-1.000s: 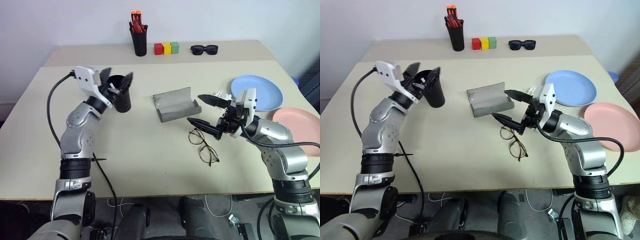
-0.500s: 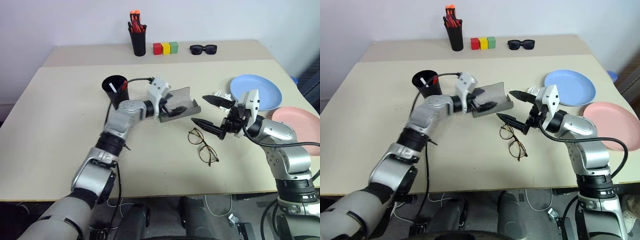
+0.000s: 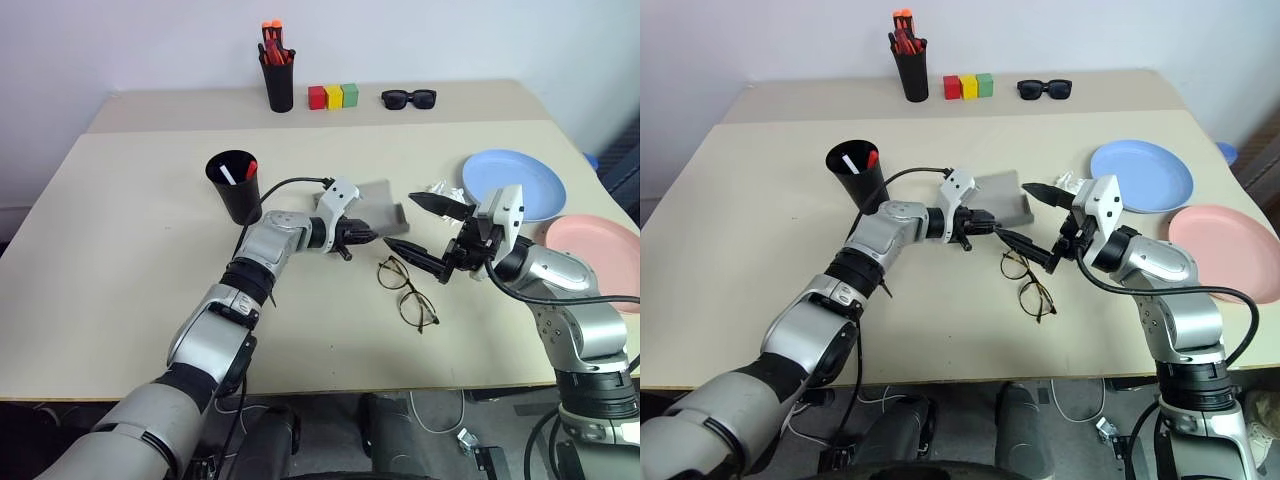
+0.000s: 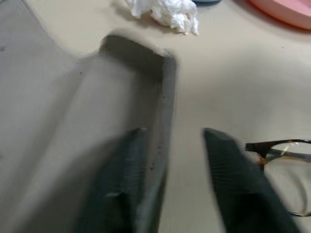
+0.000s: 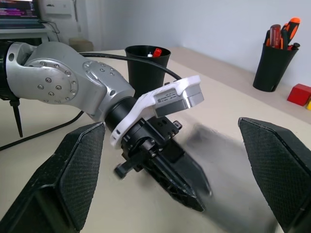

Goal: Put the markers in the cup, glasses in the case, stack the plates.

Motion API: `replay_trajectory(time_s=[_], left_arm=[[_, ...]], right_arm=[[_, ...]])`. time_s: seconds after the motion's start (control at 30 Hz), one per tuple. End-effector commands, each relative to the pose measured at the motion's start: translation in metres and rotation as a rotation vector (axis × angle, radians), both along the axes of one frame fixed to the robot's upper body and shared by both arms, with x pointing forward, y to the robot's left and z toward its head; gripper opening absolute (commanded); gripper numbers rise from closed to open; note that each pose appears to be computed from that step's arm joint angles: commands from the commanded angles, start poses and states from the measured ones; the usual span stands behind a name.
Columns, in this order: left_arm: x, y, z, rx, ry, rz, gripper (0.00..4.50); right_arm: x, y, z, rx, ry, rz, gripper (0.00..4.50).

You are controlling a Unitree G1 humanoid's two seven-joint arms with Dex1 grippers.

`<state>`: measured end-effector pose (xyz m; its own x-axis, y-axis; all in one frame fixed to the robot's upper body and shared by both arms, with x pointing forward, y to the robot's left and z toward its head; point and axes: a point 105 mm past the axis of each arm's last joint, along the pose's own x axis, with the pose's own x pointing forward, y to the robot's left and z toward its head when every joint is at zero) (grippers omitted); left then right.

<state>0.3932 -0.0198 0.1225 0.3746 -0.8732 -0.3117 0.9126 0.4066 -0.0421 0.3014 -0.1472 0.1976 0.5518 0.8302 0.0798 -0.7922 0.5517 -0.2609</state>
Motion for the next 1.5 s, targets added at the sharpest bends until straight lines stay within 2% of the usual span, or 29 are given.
replay_trajectory(time_s=[0.03, 0.23, 0.5, 0.57, 0.83, 0.9, 1.0, 1.1, 1.13, 1.33, 1.43, 1.5], left_arm=[[0.001, 0.002, 0.015, 0.004, -0.039, -0.025, 0.03], [-0.002, 0.04, 0.032, 0.063, -0.051, -0.07, 0.03], [-0.036, 0.087, 0.03, 0.198, 0.022, -0.268, 0.03], [-0.038, 0.092, 0.026, 0.23, 0.015, -0.275, 0.03], [-0.038, 0.09, 0.015, 0.19, 0.039, -0.21, 0.03], [-0.036, 0.088, 0.015, 0.174, 0.03, -0.187, 0.64], [-0.035, 0.084, 0.019, 0.151, 0.007, -0.185, 1.92], [-0.034, 0.083, 0.027, 0.117, -0.017, -0.174, 3.57], [-0.036, 0.083, 0.031, 0.098, -0.019, -0.181, 3.99], [-0.049, 0.096, 0.065, -0.021, -0.11, -0.205, 3.99], [-0.071, 0.107, 0.075, -0.056, -0.151, -0.258, 3.99], [-0.094, 0.12, 0.076, -0.067, -0.206, -0.314, 3.99]], right_arm=[[-0.005, 0.003, 0.012, -0.001, -0.065, 0.009, 4.5], [-0.004, 0.003, 0.012, -0.003, -0.066, 0.012, 4.5], [-0.002, 0.005, 0.012, -0.003, -0.068, 0.023, 4.5], [-0.001, 0.005, 0.012, -0.003, -0.068, 0.024, 4.5], [-0.002, 0.005, 0.012, -0.008, -0.064, 0.031, 4.5], [-0.002, 0.004, 0.011, -0.012, -0.064, 0.031, 4.5], [-0.002, 0.004, 0.01, -0.021, -0.062, 0.033, 4.5], [-0.001, 0.005, 0.006, -0.036, -0.034, 0.033, 4.5], [-0.001, 0.005, 0.006, -0.042, -0.028, 0.031, 4.5], [0.0, -0.004, 0.005, -0.095, 0.008, -0.07, 4.5], [-0.005, -0.009, 0.001, -0.153, 0.07, -0.12, 4.5], [-0.015, -0.008, -0.003, -0.235, 0.107, -0.131, 4.5]])
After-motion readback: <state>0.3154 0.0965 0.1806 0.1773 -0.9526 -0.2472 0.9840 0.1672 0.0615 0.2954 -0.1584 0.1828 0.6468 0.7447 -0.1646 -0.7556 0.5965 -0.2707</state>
